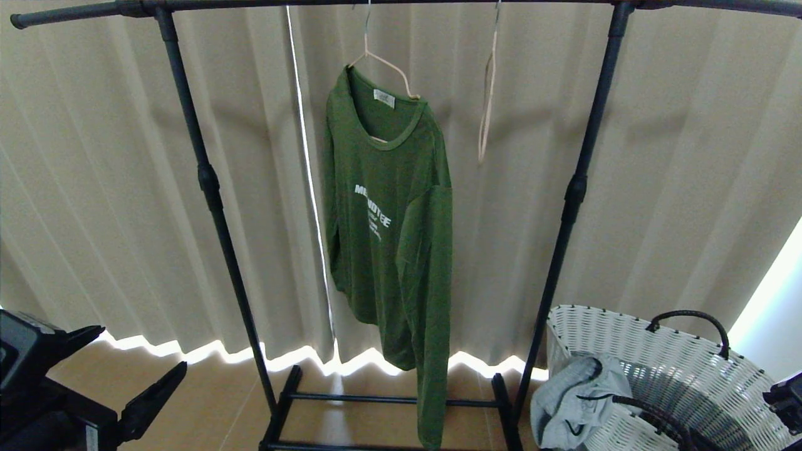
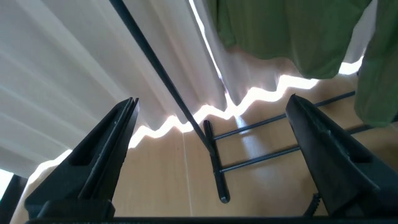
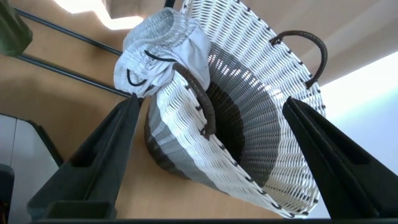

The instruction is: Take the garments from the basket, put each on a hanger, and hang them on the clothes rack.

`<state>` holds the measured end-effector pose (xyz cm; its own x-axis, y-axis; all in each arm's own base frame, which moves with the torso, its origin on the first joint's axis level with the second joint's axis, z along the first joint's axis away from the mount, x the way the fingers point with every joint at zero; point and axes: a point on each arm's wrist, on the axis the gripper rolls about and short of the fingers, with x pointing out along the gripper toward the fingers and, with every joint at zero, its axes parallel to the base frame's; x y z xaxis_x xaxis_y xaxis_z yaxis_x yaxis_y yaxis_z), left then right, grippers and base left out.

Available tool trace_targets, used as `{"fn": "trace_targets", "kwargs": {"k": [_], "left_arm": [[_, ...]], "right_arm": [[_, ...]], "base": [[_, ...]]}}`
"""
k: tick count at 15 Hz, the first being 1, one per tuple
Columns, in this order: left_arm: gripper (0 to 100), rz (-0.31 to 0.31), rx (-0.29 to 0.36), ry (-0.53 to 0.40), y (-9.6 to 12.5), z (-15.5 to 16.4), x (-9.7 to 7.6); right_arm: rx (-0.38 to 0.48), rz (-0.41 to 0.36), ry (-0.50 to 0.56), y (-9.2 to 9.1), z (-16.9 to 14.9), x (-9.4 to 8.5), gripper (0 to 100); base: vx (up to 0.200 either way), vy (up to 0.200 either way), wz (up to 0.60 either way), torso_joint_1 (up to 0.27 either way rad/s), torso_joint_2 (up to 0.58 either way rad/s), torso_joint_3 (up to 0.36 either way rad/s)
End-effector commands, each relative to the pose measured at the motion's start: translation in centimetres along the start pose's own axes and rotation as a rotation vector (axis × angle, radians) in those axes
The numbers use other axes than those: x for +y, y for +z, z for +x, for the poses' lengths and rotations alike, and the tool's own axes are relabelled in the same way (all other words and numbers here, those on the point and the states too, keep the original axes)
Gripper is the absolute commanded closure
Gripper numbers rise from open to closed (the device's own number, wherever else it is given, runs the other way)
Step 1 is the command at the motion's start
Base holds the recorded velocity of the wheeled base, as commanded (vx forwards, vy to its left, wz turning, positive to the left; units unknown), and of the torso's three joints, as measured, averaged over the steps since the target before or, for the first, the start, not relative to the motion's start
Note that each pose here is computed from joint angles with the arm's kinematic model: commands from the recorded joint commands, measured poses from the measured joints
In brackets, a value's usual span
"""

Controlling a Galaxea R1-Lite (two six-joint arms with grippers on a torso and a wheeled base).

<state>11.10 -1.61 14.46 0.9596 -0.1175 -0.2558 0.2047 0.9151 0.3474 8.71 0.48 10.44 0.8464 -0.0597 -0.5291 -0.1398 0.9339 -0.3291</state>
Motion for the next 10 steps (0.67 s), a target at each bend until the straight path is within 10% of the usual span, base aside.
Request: {"fn": "trace_targets", "kwargs": {"k": [1,10], "left_arm": [[0,-0.002,-0.011,0.004,0.05,-0.21,0.03],[0,0.000,-0.011,0.004,0.05,-0.21,0.03]], "right_arm": [[0.001,0.000,0.000,-0.08,-0.03,0.02,0],[0.037,-0.003,0.014,-0.94,0.01,0.30,0]], "base": [[0.000,0.000,0.00,0.000,0.00,0.000],[0.133,0.000,0.00,0.002,0.00,0.001]]}}
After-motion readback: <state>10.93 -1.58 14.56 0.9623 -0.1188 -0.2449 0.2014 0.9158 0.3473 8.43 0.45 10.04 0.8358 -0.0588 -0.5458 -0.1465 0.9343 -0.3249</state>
